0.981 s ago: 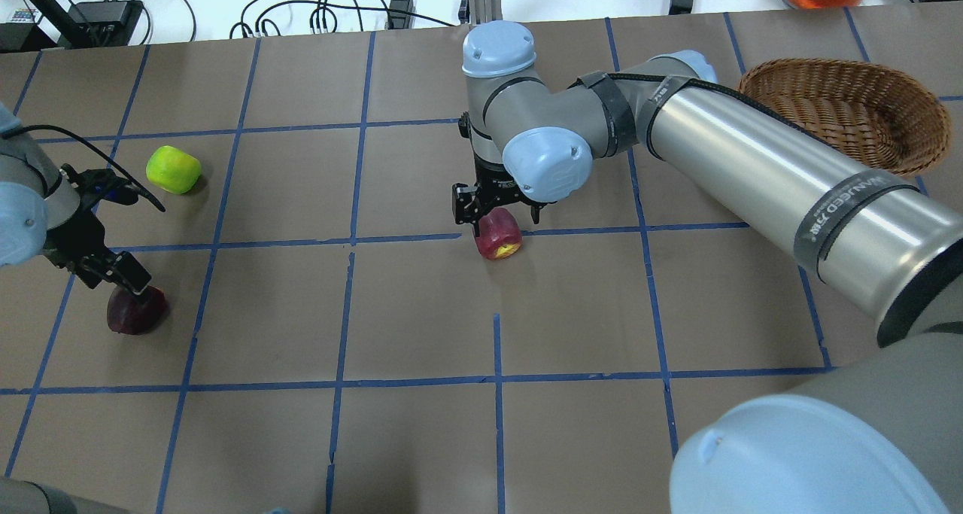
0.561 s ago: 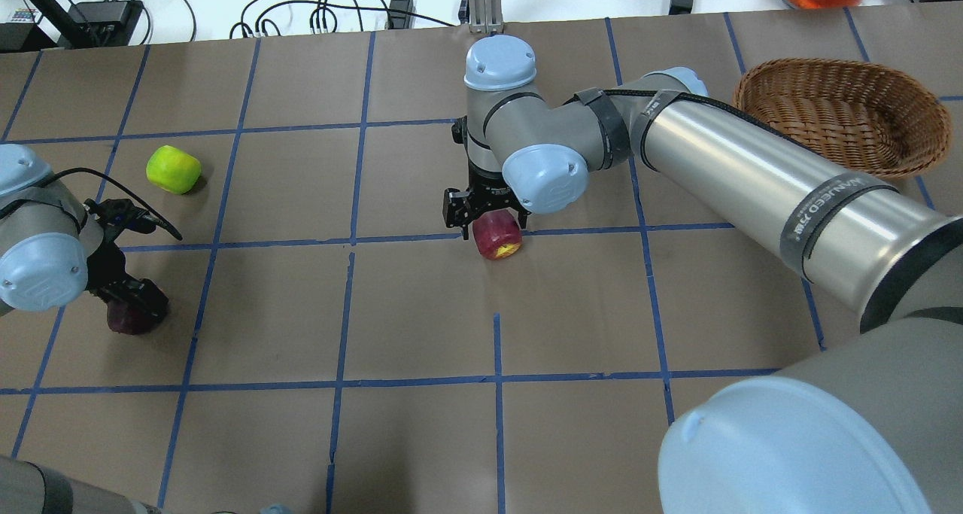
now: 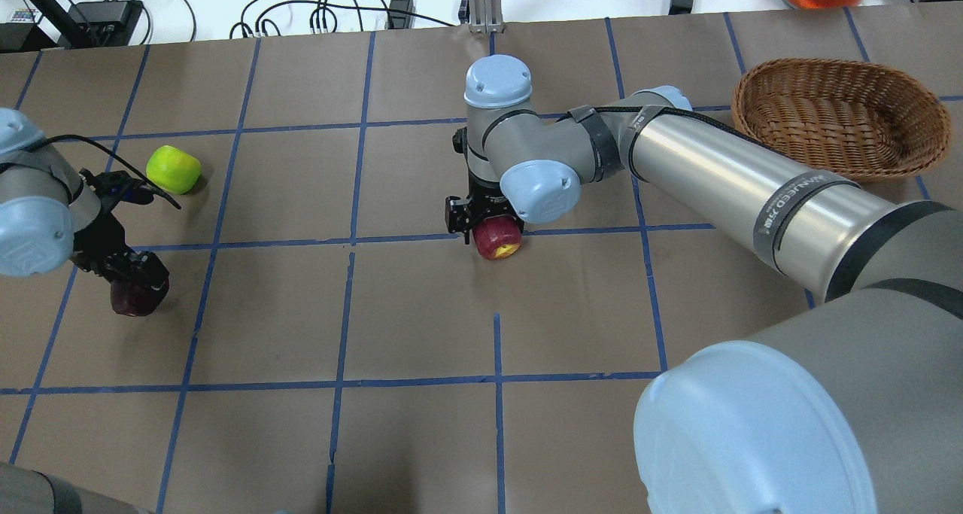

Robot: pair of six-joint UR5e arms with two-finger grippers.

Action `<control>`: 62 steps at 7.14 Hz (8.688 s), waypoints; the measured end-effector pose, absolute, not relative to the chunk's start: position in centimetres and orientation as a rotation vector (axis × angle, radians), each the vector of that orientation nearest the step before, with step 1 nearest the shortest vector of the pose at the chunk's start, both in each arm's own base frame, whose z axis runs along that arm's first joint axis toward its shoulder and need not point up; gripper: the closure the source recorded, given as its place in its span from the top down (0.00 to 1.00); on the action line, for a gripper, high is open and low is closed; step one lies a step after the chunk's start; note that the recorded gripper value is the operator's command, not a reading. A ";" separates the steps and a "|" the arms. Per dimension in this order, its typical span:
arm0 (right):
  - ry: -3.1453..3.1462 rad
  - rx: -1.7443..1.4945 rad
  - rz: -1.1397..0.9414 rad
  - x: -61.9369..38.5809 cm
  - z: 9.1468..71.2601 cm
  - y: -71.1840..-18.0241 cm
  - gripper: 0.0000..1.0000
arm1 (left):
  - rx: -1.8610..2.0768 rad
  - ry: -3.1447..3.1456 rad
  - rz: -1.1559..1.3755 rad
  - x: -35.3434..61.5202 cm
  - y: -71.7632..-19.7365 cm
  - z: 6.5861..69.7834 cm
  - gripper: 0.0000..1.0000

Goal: Put all apples into basket
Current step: 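Carry the red apple to the basket with right while left lifts the dark apple, then release the red apple into the basket while left sets the dark apple at center, then grasp the green apple with the left gripper while right returns toward center, then grasp the dark apple at center with right while left lifts the green apple, then drop the dark apple into the basket while left sets the green apple at center, then withdraw the left gripper from the green apple while right leaves the basket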

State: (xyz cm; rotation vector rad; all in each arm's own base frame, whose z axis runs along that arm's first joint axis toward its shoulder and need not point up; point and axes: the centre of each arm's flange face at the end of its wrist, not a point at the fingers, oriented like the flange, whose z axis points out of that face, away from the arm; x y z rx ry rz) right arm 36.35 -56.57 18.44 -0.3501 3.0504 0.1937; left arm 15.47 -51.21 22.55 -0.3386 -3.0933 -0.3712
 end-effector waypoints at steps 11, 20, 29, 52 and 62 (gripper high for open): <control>3.322 0.114 0.066 -17.9 34.2 -66.3 0.00 | 0.212 -2.948 -0.088 -32.3 -55.0 20.8 1.00; 3.380 0.090 -0.125 -24.6 24.0 -70.5 1.00 | -0.080 -3.138 -0.153 -1.7 -66.1 31.7 1.00; 3.047 -0.424 0.179 20.3 32.0 -65.0 1.00 | -0.788 -3.122 -0.043 16.2 -69.7 20.2 1.00; 3.208 0.100 -0.026 -6.7 32.9 -69.1 0.00 | 0.080 -2.949 -0.083 -35.8 -53.7 18.6 1.00; 3.227 -0.004 -0.043 -17.4 26.7 -70.2 1.00 | -0.007 -3.125 -0.075 -22.9 -43.6 44.9 1.00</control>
